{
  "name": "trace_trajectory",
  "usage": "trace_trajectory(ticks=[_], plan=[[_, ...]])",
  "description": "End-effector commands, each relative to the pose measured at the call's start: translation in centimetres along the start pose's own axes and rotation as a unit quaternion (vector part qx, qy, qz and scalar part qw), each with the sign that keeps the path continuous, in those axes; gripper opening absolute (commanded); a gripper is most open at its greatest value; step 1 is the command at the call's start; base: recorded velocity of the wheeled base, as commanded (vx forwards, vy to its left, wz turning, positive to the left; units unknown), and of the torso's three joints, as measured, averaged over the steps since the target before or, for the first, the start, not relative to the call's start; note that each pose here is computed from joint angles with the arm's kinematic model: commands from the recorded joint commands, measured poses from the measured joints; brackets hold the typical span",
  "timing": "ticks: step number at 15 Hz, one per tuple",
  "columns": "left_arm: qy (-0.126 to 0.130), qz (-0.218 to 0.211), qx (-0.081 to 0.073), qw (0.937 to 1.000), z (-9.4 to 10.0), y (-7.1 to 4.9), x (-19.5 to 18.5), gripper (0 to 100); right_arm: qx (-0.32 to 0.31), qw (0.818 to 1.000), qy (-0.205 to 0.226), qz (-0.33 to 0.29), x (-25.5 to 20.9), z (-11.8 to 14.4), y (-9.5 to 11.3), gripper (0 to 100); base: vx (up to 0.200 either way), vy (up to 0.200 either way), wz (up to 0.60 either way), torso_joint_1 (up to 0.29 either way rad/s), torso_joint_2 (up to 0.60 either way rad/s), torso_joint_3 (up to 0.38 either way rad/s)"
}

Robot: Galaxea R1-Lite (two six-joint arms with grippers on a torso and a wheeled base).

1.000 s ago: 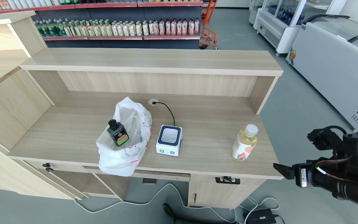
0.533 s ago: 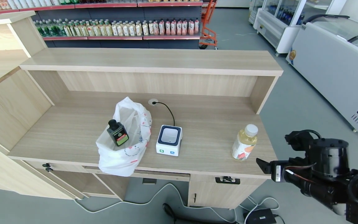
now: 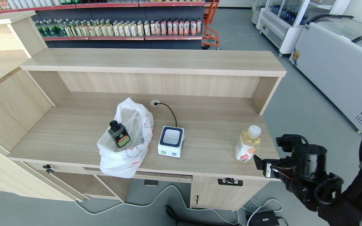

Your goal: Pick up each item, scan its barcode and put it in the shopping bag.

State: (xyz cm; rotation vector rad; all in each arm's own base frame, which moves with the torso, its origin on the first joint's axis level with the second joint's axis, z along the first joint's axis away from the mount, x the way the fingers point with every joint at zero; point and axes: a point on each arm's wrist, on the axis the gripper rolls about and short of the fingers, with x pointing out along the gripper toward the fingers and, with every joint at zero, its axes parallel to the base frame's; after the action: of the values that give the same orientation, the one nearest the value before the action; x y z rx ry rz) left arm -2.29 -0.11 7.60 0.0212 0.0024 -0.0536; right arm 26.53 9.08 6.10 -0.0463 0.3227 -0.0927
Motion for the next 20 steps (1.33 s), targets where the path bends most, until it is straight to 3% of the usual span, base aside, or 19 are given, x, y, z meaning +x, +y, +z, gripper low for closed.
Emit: trace_trajectory(ticks=[1, 12, 20], plan=[[0.0, 0.0, 0.0, 1.0, 0.0, 0.0, 0.0, 0, -0.006, 1.0, 0.009, -0.002, 1.1, -0.7, 0.4, 100, 0.0, 0.0, 0.0, 0.0, 0.0, 0.0], [0.0, 0.0, 0.0, 1.0, 0.0, 0.0, 0.0, 0, -0.014, 0.998, -0.056, 0.006, 5.5, 0.6, 2.7, 100, 0.0, 0.0, 0.0, 0.0, 0.0, 0.0], [0.0, 0.0, 0.0, 1.0, 0.0, 0.0, 0.0, 0, -0.011, 0.998, -0.057, 0.025, 6.8, -0.1, 4.5, 100, 0.0, 0.0, 0.0, 0.0, 0.0, 0.0]])
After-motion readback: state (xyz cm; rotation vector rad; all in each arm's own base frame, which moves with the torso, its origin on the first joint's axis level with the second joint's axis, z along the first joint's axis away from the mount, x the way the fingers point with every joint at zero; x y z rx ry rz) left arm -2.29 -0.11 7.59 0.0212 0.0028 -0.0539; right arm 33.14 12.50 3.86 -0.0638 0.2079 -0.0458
